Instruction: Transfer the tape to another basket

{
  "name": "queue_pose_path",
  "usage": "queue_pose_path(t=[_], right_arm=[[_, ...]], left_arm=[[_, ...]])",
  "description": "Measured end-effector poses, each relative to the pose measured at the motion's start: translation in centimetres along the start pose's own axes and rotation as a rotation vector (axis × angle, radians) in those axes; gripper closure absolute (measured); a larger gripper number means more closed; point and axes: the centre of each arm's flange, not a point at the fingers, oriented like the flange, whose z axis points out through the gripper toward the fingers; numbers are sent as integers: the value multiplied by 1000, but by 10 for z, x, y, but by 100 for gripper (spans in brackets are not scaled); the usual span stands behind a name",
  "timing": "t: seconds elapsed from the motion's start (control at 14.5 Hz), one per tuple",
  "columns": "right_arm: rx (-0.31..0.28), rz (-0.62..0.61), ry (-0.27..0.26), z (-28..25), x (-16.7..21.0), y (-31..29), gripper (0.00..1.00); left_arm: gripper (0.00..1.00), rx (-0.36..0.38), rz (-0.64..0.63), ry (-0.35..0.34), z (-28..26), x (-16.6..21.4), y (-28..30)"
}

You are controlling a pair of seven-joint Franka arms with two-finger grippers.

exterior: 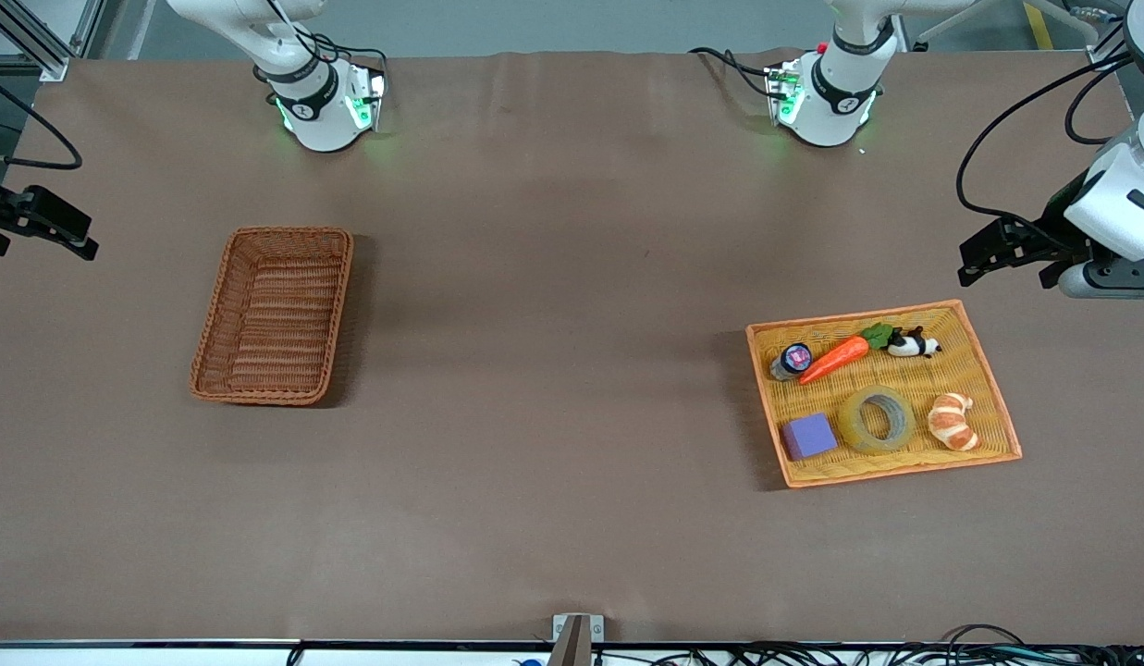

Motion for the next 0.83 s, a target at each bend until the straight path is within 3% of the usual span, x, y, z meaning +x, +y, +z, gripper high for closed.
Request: queue_pose_path(t=[0.62,0.83], right_arm=[[0,0,-4,0,0,0,0],[0,0,-4,0,0,0,0]], left_arm=[[0,1,-8,1,1,1,-4],[0,32,-11,-19,22,12,-12]])
